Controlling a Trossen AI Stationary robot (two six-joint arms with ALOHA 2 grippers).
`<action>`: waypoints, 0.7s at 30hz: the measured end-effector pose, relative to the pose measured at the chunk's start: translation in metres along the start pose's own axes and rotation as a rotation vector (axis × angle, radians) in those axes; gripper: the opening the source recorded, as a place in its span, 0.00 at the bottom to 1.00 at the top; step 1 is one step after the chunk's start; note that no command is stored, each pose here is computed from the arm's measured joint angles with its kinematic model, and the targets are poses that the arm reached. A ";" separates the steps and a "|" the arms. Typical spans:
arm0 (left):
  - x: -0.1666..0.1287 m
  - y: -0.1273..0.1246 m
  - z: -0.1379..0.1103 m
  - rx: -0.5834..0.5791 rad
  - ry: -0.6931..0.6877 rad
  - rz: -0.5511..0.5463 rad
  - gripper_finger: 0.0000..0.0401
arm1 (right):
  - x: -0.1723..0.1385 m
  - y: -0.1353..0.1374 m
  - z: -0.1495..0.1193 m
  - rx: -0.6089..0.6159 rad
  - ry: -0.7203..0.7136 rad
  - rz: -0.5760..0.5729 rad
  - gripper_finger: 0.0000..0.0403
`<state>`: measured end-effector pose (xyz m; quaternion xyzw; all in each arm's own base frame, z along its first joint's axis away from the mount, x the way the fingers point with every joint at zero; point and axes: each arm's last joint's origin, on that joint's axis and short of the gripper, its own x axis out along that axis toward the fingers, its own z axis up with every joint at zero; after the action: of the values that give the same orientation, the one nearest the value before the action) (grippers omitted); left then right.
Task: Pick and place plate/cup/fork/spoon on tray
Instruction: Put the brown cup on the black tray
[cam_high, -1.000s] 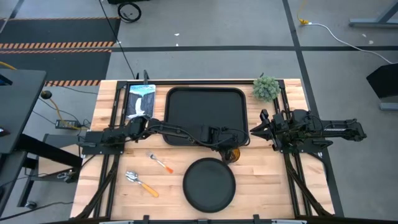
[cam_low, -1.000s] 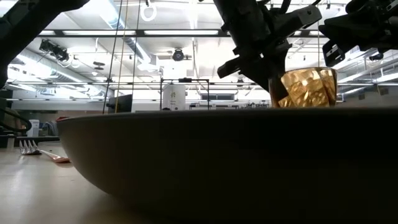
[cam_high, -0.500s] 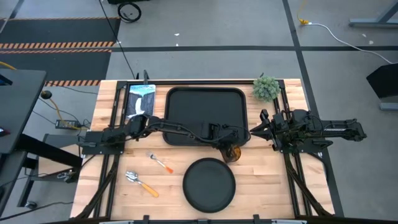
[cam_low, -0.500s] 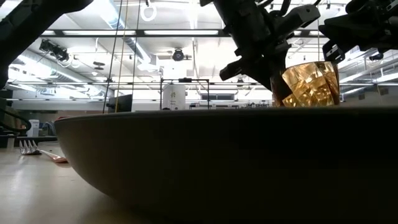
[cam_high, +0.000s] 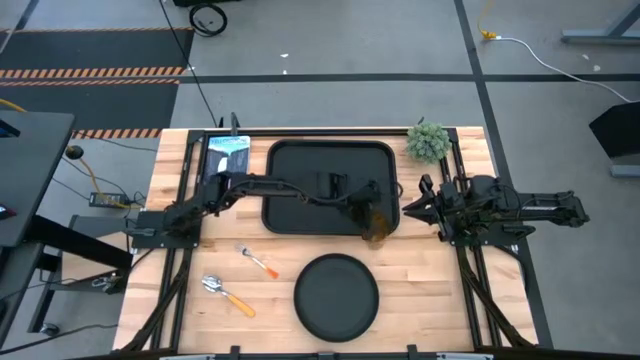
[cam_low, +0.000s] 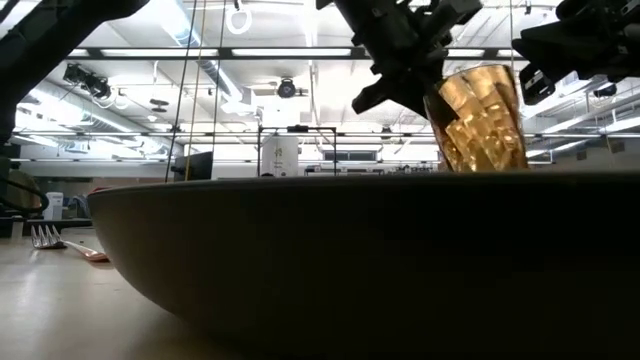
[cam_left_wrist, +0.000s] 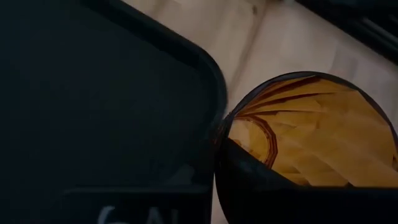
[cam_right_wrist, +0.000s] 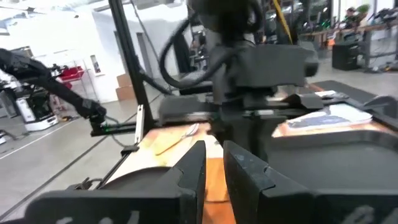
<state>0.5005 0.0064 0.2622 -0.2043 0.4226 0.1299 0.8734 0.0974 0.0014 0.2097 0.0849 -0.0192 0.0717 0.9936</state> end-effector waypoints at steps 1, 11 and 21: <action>0.000 0.006 0.003 0.003 -0.003 0.009 0.05 | 0.000 0.000 0.001 -0.005 -0.006 -0.003 0.16; -0.001 0.072 0.035 0.003 -0.110 0.194 0.05 | 0.000 -0.001 0.002 -0.018 -0.003 -0.031 0.16; 0.025 0.146 0.059 -0.011 -0.221 0.274 0.06 | 0.000 -0.001 0.002 -0.018 -0.005 -0.061 0.16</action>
<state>0.4980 0.1638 0.2393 -0.1343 0.3473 0.2716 0.8875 0.0973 -0.0004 0.2111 0.0769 -0.0198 0.0412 0.9960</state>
